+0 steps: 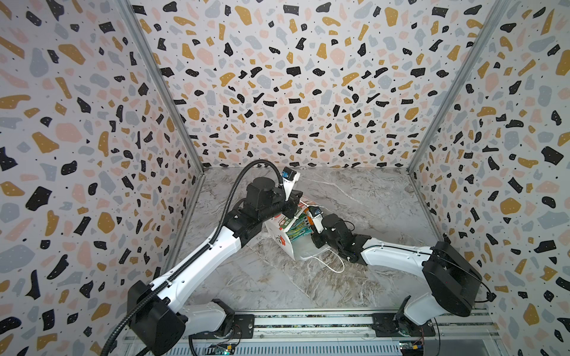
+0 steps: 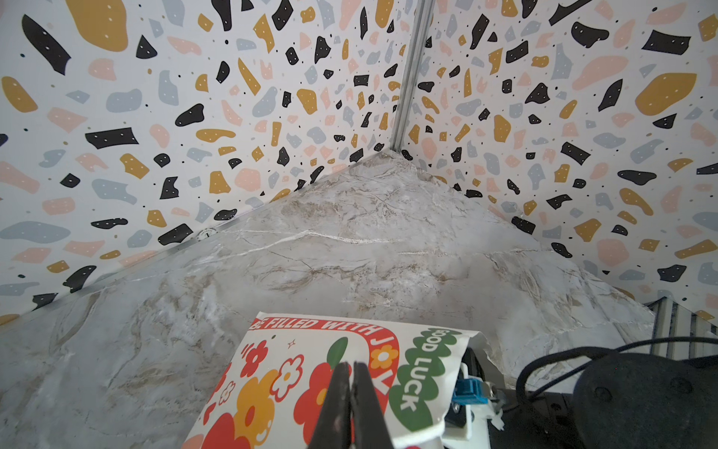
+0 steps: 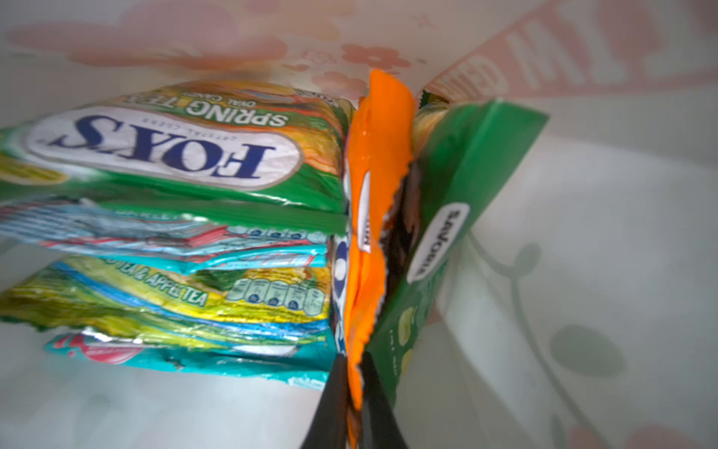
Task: Take the snacks out of the paper bag
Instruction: 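Close the right gripper on the orange FOX'S packet inside the bag, then lift the orange FOX'S packet out of the bag with the right gripper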
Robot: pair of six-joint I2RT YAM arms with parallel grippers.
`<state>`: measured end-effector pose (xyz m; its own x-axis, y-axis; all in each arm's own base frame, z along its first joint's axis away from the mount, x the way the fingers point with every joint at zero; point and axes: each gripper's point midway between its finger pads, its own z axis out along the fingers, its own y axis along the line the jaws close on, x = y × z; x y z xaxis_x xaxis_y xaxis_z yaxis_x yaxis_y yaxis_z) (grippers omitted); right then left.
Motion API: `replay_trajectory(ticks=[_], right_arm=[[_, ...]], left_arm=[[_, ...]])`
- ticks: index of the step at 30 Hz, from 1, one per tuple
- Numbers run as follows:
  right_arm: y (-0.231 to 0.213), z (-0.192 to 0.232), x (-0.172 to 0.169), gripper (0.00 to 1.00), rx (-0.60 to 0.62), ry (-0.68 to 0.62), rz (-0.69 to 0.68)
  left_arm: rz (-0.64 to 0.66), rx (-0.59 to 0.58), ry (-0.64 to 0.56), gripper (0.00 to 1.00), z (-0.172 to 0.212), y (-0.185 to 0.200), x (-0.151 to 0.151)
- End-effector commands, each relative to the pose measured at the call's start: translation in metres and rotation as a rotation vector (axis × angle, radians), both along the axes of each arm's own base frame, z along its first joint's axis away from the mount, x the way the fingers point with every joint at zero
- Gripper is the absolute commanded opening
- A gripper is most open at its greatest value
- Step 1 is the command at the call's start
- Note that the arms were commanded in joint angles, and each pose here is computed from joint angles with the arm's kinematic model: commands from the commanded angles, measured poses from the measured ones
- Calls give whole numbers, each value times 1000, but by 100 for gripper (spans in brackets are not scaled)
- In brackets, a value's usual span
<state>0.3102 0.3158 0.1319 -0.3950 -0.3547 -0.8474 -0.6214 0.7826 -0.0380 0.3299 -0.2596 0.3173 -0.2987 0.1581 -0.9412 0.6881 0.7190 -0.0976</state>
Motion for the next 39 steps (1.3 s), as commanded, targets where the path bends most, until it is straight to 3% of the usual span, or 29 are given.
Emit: replay_trajectory(ticks=[1, 7, 13, 26, 39], right_arm=[[6, 22, 0, 12, 54, -33, 19], [9, 22, 2, 14, 53, -30, 21], [5, 29, 2, 0, 58, -49, 7], [-6, 57, -13, 0, 92, -93, 45], [-29, 124, -35, 0, 126, -198, 80]], left_arm=[[9, -23, -32, 0, 12, -1, 4], [7, -21, -29, 0, 11, -1, 4], [15, -20, -32, 0, 11, 0, 5], [60, 0, -16, 0, 5, 4, 12], [67, 3, -17, 0, 6, 5, 13]])
